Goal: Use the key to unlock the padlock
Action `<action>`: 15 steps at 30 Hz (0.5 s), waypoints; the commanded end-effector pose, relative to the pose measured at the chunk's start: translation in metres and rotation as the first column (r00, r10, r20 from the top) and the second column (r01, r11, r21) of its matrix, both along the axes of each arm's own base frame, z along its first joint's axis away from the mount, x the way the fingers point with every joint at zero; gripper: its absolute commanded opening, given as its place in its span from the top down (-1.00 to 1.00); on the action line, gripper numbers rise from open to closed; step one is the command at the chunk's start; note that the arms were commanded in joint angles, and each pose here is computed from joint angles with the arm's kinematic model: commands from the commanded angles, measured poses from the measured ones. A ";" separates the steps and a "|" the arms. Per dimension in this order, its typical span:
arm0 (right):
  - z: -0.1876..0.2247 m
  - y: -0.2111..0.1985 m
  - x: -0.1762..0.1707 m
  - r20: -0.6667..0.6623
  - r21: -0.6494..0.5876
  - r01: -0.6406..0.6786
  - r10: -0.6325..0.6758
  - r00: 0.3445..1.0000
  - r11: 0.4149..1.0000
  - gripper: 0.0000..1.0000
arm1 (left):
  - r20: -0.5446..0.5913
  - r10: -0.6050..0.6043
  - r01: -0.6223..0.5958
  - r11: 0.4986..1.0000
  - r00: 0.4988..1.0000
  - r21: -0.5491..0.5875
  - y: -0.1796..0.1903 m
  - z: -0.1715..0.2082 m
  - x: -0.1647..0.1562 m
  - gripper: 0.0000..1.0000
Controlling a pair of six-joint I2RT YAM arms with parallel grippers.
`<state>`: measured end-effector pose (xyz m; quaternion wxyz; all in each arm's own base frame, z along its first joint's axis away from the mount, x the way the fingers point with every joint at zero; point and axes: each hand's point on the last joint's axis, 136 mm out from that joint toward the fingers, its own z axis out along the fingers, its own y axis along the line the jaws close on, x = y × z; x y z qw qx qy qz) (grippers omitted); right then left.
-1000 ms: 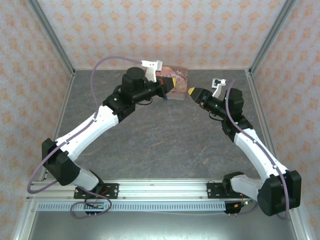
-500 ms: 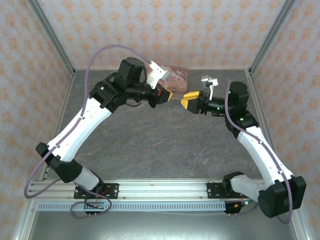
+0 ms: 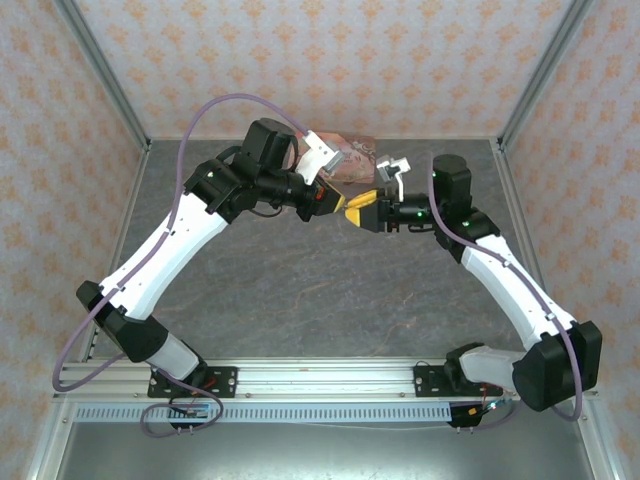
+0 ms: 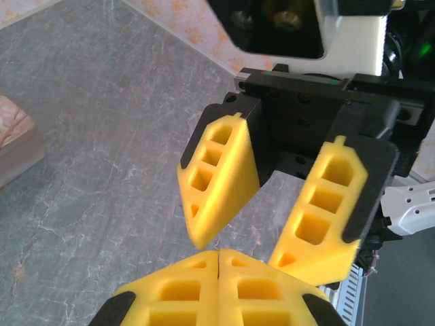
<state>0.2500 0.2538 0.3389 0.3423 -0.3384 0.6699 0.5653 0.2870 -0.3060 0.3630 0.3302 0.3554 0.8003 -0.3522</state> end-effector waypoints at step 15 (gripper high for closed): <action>0.021 0.007 -0.005 0.077 0.019 -0.054 0.052 0.996 0.998 0.64 | 0.004 -0.035 0.035 0.999 0.999 -0.013 -0.005 0.003 0.001 1.00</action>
